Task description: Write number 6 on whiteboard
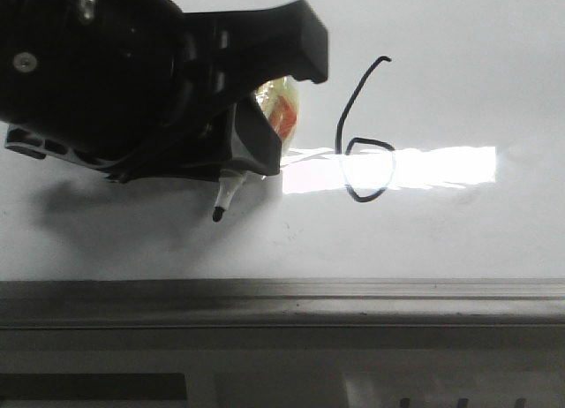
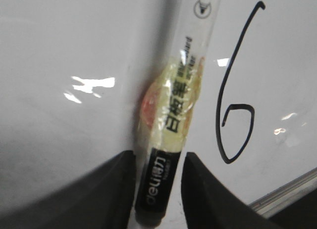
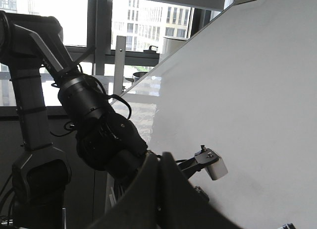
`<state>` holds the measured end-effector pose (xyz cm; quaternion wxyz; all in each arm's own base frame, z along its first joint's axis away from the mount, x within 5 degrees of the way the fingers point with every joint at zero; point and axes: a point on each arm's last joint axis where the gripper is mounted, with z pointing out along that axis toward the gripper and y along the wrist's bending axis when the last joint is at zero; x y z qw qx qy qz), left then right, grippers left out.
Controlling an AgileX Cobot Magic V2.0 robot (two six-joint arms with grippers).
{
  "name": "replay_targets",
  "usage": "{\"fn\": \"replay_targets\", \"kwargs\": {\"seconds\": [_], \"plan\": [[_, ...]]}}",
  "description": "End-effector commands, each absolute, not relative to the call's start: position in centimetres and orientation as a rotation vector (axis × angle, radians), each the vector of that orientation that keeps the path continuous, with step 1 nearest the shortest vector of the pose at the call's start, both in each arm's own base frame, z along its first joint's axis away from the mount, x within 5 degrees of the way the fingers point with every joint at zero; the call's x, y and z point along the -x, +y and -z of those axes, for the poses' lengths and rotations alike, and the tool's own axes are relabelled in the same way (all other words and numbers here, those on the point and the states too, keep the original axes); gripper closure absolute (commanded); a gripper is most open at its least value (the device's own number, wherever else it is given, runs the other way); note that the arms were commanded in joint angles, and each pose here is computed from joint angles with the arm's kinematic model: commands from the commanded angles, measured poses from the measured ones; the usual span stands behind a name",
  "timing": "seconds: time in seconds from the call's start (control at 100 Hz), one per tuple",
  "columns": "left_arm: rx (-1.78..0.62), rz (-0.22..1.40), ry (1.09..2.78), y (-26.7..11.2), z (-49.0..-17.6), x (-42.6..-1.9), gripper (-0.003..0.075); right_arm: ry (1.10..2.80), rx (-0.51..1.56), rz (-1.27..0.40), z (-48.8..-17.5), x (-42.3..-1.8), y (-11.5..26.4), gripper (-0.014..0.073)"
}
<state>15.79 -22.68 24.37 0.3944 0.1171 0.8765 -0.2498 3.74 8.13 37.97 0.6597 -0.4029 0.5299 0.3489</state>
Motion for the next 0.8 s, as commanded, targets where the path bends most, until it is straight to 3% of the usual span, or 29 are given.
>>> {"fn": "replay_targets", "kwargs": {"seconds": [0.0, 0.11, 0.17, 0.39, 0.53, 0.79], "plan": [[-0.167, 0.465, 2.234, -21.6, -23.8, -17.1, 0.0392, 1.184, 0.846, -0.786, -39.0, -4.0, 7.8, 0.0656], [-0.183, 0.480, 2.197, -22.1, -24.7, -17.4, 0.0195, 1.184, 0.846, -0.786, -39.0, -4.0, 7.8, 0.0656], [-0.200, 0.507, 2.173, -22.4, -25.4, -17.4, 0.0129, 1.184, 0.846, -0.786, -39.0, -4.0, 7.8, 0.0656], [-0.314, 0.667, 2.028, -22.6, -29.3, -15.9, 0.0151, 1.184, 0.844, -0.785, -39.0, -4.0, 7.8, 0.0656], [-0.339, 0.774, 1.940, -21.7, -32.1, -13.8, 0.0273, 1.184, 0.841, -0.784, -39.0, -4.0, 7.8, 0.0656], [-0.499, 0.802, 1.674, -17.6, -37.0, -10.4, 0.0738, 1.098, 0.887, -0.642, -39.2, -3.5, 6.8, 0.0656]]}}
